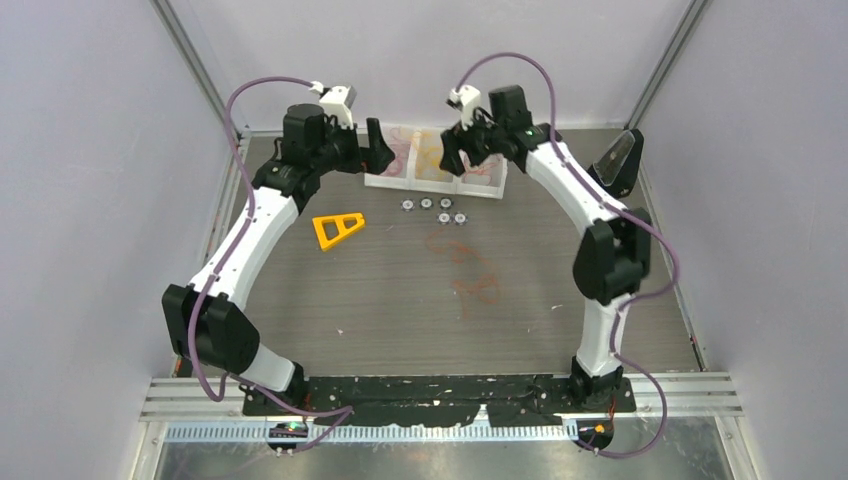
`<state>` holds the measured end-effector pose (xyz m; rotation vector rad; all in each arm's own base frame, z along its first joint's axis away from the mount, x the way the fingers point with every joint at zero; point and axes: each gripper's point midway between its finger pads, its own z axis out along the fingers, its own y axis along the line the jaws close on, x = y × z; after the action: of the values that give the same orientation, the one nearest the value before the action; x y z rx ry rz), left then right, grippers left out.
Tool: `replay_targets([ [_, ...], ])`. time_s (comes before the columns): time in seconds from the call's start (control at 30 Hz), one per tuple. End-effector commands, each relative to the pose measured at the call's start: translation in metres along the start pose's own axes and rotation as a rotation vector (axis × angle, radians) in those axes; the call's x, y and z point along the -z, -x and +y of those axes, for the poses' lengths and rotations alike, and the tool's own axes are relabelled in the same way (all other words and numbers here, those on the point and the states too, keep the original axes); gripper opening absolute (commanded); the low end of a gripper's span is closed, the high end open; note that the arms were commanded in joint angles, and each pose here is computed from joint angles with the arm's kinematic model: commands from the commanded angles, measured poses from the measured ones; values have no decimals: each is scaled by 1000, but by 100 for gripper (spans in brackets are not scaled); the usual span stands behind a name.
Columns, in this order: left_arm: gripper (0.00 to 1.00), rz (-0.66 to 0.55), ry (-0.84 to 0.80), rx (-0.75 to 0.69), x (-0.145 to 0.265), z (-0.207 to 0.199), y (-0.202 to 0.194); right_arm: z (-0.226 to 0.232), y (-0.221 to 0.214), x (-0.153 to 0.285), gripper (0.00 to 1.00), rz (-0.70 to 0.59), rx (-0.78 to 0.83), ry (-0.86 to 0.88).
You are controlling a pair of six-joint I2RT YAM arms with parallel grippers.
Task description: Untangle the cables
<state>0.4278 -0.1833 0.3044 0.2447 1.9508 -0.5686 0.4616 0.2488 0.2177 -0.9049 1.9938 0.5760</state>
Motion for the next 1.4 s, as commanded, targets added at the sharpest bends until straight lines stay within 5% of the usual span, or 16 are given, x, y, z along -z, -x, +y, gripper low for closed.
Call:
replay_targets([
  [0.0,100,-16,-30,-24,29,2,9,-40,53,-51,79,-106,65,-122],
  [0.2,100,7,34,44,36,30,1,-78,82,-102,80,-205,121,-212],
  [0.43,100,12,85,83,41,52,-6,-72,91,-131,75,-323,137,-201],
  [0.97,99,1,123,118,43,59,-2,-78,59,-174,79,-349,-308,-250],
  [1.37,99,6,139,138,40,67,-2,-81,42,-189,71,-317,-382,-302],
])
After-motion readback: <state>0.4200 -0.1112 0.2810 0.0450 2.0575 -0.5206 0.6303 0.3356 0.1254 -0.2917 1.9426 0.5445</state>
